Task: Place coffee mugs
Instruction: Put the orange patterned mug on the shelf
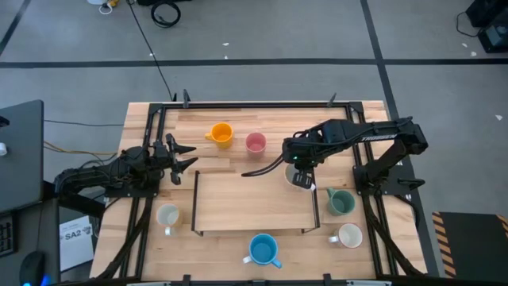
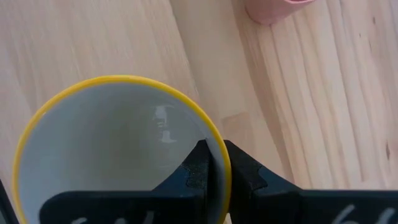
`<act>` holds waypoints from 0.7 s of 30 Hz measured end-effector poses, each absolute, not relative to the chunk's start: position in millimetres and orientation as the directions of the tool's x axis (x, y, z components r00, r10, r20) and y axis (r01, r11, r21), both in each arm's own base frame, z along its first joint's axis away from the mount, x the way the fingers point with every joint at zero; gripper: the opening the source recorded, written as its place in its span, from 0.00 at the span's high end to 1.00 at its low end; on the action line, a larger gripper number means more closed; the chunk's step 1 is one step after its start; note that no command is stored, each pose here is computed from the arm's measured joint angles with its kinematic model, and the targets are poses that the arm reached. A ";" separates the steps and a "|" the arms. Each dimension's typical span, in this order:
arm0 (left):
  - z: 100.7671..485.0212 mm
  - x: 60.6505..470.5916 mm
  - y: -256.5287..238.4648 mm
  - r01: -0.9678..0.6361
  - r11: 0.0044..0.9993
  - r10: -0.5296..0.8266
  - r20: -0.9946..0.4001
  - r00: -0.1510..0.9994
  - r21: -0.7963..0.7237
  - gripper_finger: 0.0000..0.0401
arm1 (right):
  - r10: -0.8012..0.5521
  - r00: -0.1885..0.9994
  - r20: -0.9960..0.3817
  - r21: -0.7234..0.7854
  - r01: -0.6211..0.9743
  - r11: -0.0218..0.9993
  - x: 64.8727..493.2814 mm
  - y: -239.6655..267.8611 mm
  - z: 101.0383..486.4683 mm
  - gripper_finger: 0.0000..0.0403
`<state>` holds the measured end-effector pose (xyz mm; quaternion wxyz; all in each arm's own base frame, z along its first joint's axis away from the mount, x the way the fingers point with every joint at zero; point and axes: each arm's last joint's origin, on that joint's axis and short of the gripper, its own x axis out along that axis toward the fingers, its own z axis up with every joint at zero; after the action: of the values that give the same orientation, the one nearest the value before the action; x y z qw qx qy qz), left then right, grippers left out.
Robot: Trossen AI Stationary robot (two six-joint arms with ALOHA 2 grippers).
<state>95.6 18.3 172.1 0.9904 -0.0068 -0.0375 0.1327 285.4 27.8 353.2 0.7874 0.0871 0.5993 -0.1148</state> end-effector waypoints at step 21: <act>172.1 95.6 18.3 -0.262 0.965 0.263 0.072 0.962 -0.023 0.53 | -0.077 0.251 -0.965 -0.007 0.271 0.963 285.6 26.2 352.6 0.76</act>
<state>95.6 18.3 172.1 0.9905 -0.0068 -0.0371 0.1326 285.6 26.2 352.6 0.7867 0.0805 0.6019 -0.1106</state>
